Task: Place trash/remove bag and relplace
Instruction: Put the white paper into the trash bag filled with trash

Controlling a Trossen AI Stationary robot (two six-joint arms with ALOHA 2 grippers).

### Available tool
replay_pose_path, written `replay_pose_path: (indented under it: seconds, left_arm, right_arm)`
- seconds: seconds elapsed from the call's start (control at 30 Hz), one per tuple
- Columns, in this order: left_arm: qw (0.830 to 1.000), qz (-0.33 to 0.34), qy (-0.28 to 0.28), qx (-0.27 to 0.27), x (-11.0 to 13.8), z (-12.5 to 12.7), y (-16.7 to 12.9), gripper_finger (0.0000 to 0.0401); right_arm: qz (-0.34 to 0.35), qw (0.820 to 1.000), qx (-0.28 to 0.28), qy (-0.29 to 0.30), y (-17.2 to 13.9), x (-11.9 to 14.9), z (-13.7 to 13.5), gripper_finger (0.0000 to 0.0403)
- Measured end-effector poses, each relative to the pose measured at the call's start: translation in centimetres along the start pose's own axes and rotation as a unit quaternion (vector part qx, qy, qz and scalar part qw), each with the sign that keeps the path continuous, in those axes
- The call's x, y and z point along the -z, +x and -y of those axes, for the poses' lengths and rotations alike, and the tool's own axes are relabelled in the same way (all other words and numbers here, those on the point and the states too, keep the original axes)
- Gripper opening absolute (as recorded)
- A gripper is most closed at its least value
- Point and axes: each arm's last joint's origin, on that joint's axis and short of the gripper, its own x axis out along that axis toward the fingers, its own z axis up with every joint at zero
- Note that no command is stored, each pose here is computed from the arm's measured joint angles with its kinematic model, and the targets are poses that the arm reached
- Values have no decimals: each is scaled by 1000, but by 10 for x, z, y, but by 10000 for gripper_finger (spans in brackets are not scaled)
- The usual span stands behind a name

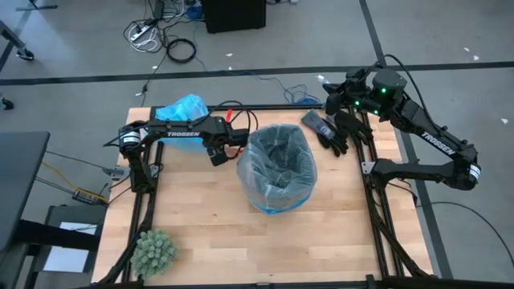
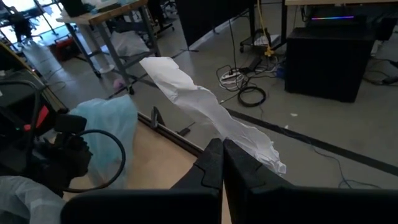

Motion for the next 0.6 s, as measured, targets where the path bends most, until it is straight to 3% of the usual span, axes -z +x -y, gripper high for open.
replay_pose_path:
  seconds: [0.47,0.6]
  left_arm:
    - [1000,-23,-6,5,5,3,6,166]
    - [999,-48,2,18,12,8,17,136]
  right_arm:
    - [0,1000,0,1,0,0,0,0]
    - [0,1000,0,1,0,0,0,0]
